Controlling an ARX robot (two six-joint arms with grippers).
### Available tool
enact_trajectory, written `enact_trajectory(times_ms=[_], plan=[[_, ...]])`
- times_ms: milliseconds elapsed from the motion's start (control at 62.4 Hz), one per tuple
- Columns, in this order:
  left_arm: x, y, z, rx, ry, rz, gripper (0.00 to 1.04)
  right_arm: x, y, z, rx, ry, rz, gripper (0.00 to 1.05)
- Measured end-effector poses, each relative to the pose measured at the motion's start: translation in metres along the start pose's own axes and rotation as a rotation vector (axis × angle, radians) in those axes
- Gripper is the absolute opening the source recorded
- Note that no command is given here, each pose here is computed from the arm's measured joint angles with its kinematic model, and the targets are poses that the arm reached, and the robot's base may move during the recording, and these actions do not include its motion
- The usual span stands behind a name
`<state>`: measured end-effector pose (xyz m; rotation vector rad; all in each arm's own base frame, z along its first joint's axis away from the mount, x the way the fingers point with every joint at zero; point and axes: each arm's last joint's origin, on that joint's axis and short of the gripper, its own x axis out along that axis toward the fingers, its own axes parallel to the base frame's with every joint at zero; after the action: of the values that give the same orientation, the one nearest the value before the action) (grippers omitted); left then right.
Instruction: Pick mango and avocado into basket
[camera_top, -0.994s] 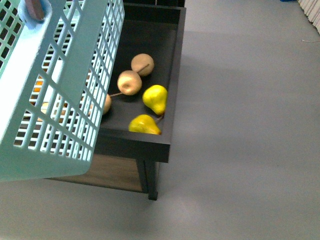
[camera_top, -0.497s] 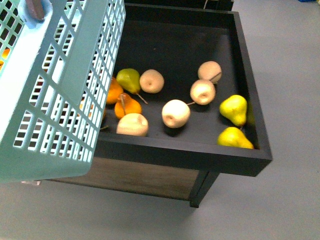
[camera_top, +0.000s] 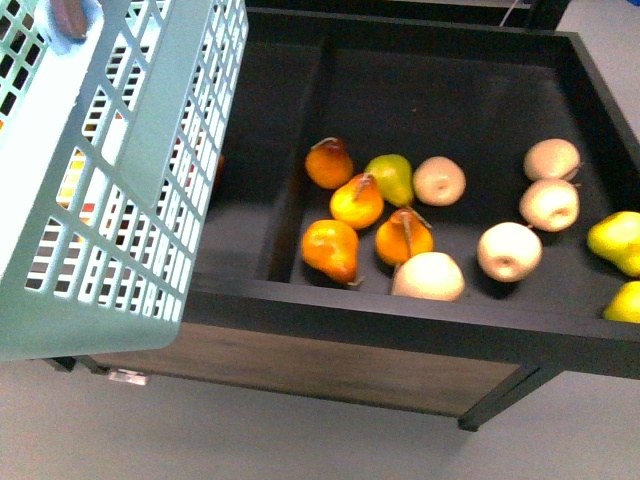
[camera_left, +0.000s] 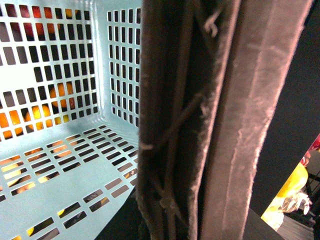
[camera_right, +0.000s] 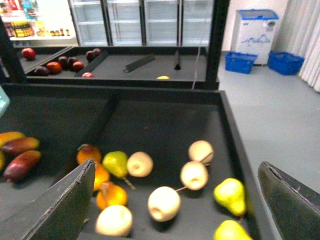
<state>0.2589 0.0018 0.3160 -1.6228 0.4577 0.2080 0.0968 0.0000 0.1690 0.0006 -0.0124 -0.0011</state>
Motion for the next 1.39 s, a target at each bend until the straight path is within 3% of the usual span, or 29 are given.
enact_trajectory(times_ms=[1395], plan=[[0.0, -0.0002, 0.0, -0.002, 0.003, 0.0, 0.17, -0.0001, 0.0, 0.0001, 0.0, -0.001, 0.001, 0.96]])
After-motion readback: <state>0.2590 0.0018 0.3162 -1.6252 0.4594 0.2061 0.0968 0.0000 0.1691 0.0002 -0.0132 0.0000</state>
